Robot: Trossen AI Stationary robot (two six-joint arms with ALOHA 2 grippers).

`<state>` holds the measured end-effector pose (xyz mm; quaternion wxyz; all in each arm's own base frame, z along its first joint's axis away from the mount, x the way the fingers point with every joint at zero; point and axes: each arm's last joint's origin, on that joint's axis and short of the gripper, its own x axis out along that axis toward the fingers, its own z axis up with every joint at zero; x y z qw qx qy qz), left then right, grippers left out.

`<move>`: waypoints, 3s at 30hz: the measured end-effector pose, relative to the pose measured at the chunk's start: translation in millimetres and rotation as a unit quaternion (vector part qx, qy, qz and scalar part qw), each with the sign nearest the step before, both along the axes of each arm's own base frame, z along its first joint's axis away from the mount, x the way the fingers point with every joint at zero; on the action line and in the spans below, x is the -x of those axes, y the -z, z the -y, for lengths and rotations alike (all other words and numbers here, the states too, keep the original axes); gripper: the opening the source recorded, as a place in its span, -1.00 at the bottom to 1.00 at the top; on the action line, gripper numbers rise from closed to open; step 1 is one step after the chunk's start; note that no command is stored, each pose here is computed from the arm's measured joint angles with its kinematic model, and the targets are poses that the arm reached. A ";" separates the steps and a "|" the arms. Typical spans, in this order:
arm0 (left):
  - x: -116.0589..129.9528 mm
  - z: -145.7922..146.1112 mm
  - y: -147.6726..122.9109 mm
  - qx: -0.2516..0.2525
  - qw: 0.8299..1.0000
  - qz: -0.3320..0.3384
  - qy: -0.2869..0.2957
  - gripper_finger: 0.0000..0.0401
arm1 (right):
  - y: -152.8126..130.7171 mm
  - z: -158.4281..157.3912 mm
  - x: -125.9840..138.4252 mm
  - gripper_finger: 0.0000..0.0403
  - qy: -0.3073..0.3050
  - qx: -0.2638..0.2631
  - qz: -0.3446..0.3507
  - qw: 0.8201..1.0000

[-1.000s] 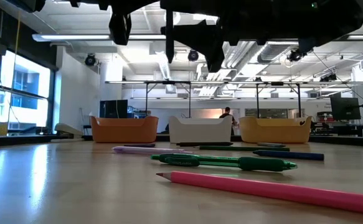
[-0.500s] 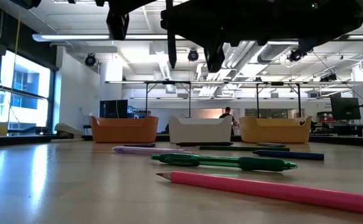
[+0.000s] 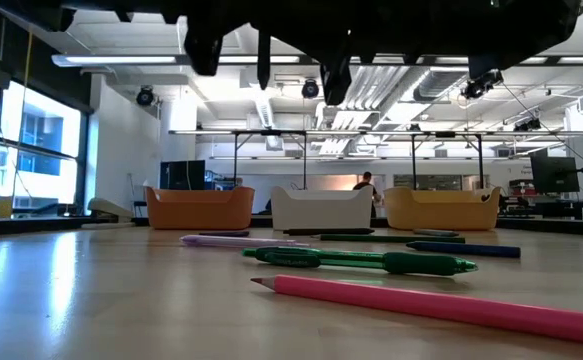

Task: Sort crayons/erasers/pens/pencils in bins
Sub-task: Put the bottom black pen into the orange bin, then put the bottom blue crayon into the yellow bin

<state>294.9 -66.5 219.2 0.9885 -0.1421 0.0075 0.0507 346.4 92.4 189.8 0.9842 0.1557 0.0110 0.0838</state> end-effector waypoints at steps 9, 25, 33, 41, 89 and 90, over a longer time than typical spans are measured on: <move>-1.7 0.6 -0.5 -0.041 0.999 0.013 0.000 -0.83 | -0.7 -0.8 -1.0 -0.90 -0.005 0.012 0.000 1.000; 22.8 -44.5 -39.3 -0.112 0.992 -0.010 -0.065 -0.87 | 15.3 4.5 2.1 0.01 0.048 0.082 -0.098 0.991; 60.0 -129.1 -48.0 -0.112 0.957 -0.168 -0.208 -0.87 | 20.5 32.9 2.8 -0.31 0.070 0.135 -0.157 0.976; 94.7 -214.3 -50.1 -0.133 0.888 -0.322 -0.302 -0.87 | 20.4 75.5 -2.2 -0.96 0.103 0.137 -0.162 0.972; 66.8 -321.6 3.7 -0.103 0.821 -0.466 -0.313 -0.80 | -10.9 89.3 13.4 -1.00 0.069 0.176 -0.160 0.969; 64.6 -315.0 -1.7 -0.110 0.837 -0.441 -0.305 -0.86 | -17.3 88.7 16.8 -1.00 0.078 0.185 -0.159 0.967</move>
